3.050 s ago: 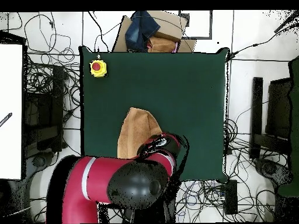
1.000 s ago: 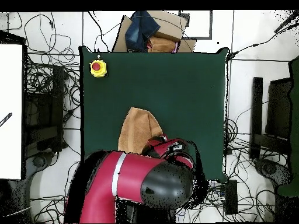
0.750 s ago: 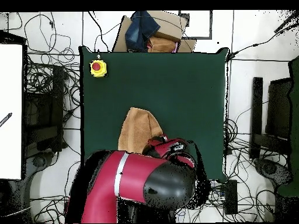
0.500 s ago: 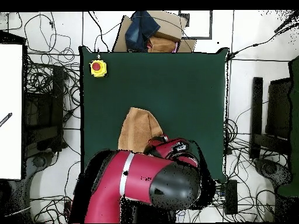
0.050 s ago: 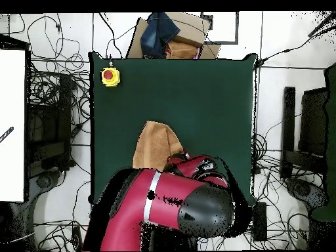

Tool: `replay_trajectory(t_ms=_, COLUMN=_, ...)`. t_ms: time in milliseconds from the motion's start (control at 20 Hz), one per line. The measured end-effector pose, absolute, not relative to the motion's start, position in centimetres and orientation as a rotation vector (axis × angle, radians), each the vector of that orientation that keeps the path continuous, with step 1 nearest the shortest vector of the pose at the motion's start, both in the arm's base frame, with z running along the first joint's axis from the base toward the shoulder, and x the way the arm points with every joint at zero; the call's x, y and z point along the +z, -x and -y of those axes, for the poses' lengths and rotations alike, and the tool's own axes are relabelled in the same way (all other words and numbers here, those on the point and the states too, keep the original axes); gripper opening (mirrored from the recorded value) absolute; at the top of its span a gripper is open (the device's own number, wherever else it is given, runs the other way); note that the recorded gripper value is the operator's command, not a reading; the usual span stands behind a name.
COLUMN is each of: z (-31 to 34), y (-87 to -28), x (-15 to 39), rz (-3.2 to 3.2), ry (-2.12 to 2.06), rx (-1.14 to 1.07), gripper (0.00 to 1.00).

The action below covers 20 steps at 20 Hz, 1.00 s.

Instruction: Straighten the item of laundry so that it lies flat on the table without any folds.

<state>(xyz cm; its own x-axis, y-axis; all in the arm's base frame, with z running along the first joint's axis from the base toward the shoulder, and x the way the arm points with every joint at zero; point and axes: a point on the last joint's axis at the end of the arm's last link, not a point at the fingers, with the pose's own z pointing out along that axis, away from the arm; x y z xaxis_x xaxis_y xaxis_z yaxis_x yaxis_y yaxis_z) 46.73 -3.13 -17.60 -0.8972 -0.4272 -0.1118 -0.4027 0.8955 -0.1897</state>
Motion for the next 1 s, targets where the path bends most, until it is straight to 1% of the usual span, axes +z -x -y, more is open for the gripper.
replay_trajectory(t_ms=450, z=3.1, y=-46.7, x=-17.6, rz=-2.91, ry=0.646, rx=-0.244, gripper=0.0)
replay_trajectory(t_ms=600, z=3.4, y=-46.7, x=-17.6, rz=-2.907, ry=0.647, rx=-0.214, gripper=0.0)
replay_trajectory(t_ms=700, z=4.0, y=-46.9, x=-17.5, rz=-2.92, ry=0.616, rx=-0.154, gripper=0.0)
replay_trajectory(t_ms=1000, z=7.0, y=-47.5, x=-16.9, rz=-3.008, ry=0.464, rx=-0.083, gripper=0.0)
